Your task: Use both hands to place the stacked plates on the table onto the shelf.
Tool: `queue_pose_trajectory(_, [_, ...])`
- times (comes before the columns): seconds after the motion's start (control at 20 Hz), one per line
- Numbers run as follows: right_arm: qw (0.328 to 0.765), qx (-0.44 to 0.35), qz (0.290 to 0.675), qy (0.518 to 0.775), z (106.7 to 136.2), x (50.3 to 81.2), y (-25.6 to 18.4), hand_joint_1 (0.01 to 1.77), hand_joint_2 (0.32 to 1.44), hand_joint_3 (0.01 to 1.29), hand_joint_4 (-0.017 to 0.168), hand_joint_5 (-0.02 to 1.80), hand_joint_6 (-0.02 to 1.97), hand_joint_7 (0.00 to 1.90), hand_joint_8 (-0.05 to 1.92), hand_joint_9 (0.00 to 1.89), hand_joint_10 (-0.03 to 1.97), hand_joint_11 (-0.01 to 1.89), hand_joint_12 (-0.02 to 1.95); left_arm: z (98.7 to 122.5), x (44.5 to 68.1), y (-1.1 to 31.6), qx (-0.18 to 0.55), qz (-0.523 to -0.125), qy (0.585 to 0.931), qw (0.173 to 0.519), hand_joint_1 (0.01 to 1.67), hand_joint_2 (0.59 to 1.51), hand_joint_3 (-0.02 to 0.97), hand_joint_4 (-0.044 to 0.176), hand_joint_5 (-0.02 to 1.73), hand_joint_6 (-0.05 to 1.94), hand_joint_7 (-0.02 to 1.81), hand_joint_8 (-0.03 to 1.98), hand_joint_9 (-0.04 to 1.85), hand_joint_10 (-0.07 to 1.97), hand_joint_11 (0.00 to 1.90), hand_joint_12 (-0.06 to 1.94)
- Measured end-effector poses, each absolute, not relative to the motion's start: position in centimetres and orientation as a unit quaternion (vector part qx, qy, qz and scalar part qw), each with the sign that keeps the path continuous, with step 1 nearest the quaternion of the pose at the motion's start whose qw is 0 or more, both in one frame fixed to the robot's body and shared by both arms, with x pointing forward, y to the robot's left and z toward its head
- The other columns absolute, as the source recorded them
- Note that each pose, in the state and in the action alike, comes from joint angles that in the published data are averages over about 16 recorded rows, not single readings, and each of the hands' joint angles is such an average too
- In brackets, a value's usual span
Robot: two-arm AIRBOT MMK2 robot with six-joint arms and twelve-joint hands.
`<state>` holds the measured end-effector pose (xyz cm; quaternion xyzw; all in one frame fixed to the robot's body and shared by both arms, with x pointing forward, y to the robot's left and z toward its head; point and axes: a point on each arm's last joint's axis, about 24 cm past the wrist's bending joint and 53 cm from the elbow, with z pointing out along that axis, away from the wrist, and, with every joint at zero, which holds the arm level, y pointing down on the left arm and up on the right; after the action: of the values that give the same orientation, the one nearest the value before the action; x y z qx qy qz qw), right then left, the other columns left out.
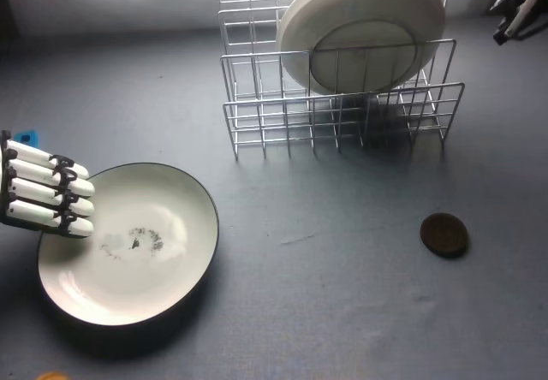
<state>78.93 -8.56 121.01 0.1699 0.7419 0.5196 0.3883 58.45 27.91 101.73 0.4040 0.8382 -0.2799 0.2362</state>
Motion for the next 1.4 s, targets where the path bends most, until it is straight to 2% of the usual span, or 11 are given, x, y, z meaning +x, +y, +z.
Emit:
queue_pose_trajectory(0.45, [0.44,0.074,0.518,0.729,125.4,77.2,-6.7,0.17,0.95,0.01,-0.003,0.1,0.01,0.13,0.01,0.13,0.02,0.02,0.28,100.6,58.2,28.6,0.372,-0.281,0.857,0.219,0.01,1.132,0.017,0.001,0.01,0.0,0.02,-0.01,-0.02,-0.03,0.01,0.01])
queue_pose_trajectory(0.65, [0.47,0.0,0.517,0.715,127.3,74.4,-4.4,0.12,0.87,0.01,0.01,0.02,0.01,0.03,0.01,0.03,0.02,0.01,0.01,100.0,58.1,29.2,0.349,-0.281,0.87,0.208,0.01,1.135,0.017,-0.002,0.0,-0.01,0.01,-0.01,-0.02,-0.04,0.02,0.01])
queue_pose_trajectory(0.75, [0.483,-0.038,0.514,0.708,127.6,72.6,-3.0,0.15,0.84,0.01,0.014,0.02,0.01,0.02,0.01,0.02,0.02,0.02,0.0,99.7,58.0,29.4,0.337,-0.281,0.875,0.202,0.01,1.136,0.017,-0.004,0.0,-0.02,0.01,-0.01,-0.02,-0.04,0.02,0.01])
queue_pose_trajectory(0.9, [0.501,-0.093,0.504,0.697,127.3,69.7,-0.9,0.23,0.8,0.01,0.044,0.02,0.01,0.02,0.01,0.02,0.02,0.02,0.0,99.3,57.8,29.8,0.322,-0.282,0.882,0.195,0.01,1.138,0.017,-0.006,-0.01,-0.03,0.0,-0.01,-0.03,-0.04,0.02,0.02])
queue_pose_trajectory(1.0, [0.507,-0.124,0.498,0.692,126.7,67.8,0.5,0.27,0.78,0.01,0.055,0.02,0.01,0.02,0.01,0.02,0.02,0.02,0.0,99.1,57.7,30.0,0.314,-0.283,0.886,0.19,0.01,1.139,0.017,-0.007,-0.01,-0.03,0.0,-0.01,-0.03,-0.05,0.02,0.02])
queue_pose_trajectory(1.25, [0.51,-0.18,0.483,0.689,123.7,63.7,3.6,0.35,0.77,0.01,0.055,0.02,0.01,0.02,0.01,0.02,0.02,0.02,0.0,98.8,57.5,30.3,0.301,-0.284,0.892,0.184,0.01,1.141,0.017,-0.009,-0.01,-0.04,-0.01,-0.01,-0.03,-0.05,0.02,0.02])
queue_pose_trajectory(1.4, [0.502,-0.206,0.473,0.695,121.1,61.8,5.3,0.35,0.77,0.01,0.045,0.02,0.01,0.02,0.01,0.02,0.02,0.02,0.0,98.7,57.4,30.4,0.298,-0.284,0.893,0.182,0.01,1.141,0.017,-0.009,-0.01,-0.04,-0.01,-0.01,-0.03,-0.05,0.03,0.02])
